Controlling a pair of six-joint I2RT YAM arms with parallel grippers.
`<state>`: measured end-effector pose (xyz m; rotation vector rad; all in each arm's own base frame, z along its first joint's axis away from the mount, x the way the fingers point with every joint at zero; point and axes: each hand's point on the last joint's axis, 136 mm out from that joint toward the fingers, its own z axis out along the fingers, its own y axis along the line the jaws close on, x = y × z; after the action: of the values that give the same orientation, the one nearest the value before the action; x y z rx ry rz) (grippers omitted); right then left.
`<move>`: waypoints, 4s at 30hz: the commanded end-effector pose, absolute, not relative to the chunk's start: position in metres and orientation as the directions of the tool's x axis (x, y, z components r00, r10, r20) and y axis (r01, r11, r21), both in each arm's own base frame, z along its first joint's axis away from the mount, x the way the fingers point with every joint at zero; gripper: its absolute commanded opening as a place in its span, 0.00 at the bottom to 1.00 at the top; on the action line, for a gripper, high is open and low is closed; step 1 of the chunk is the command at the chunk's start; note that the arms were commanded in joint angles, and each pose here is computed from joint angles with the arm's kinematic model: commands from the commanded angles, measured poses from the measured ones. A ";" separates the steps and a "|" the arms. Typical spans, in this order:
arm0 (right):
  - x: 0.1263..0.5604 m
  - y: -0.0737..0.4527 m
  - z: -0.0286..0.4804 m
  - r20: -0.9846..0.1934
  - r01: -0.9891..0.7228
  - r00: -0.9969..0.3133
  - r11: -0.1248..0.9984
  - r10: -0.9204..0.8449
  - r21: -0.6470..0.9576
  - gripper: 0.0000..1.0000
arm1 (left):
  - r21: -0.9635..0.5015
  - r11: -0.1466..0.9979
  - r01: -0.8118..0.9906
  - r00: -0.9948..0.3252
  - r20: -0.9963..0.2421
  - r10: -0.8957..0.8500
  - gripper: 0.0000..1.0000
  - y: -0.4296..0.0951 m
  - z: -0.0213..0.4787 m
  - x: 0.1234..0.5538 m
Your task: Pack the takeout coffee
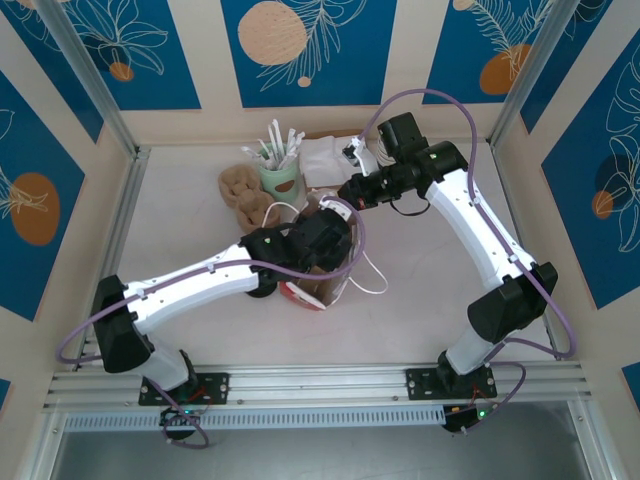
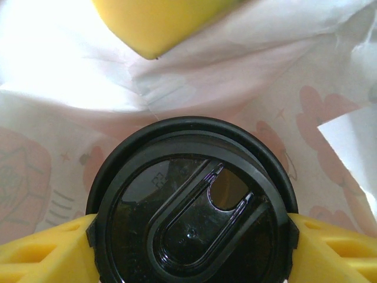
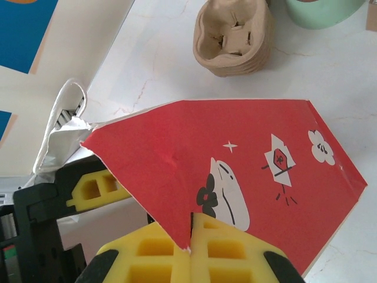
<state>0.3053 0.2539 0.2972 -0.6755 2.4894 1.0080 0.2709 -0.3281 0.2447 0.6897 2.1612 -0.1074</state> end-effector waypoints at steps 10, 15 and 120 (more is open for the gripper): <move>0.290 0.258 0.319 -0.546 -0.614 -0.778 0.565 -0.312 0.551 0.00 | 0.183 0.856 0.484 -0.493 -0.752 0.439 0.72 -0.333 0.232 0.280; 0.287 0.258 0.321 -0.551 -0.621 -0.772 0.558 -0.316 0.551 0.00 | 0.207 0.860 0.466 -0.498 -0.743 0.448 0.72 -0.328 0.228 0.282; 0.350 0.172 0.392 -0.571 -0.322 -0.805 0.692 0.159 0.646 0.47 | 0.141 0.942 0.304 -0.792 -0.512 0.332 0.69 -0.326 0.145 0.345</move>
<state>0.3637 0.1827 0.3777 -0.1913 2.3231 1.0242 0.3442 -0.3302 0.1489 0.4717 2.5023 0.0564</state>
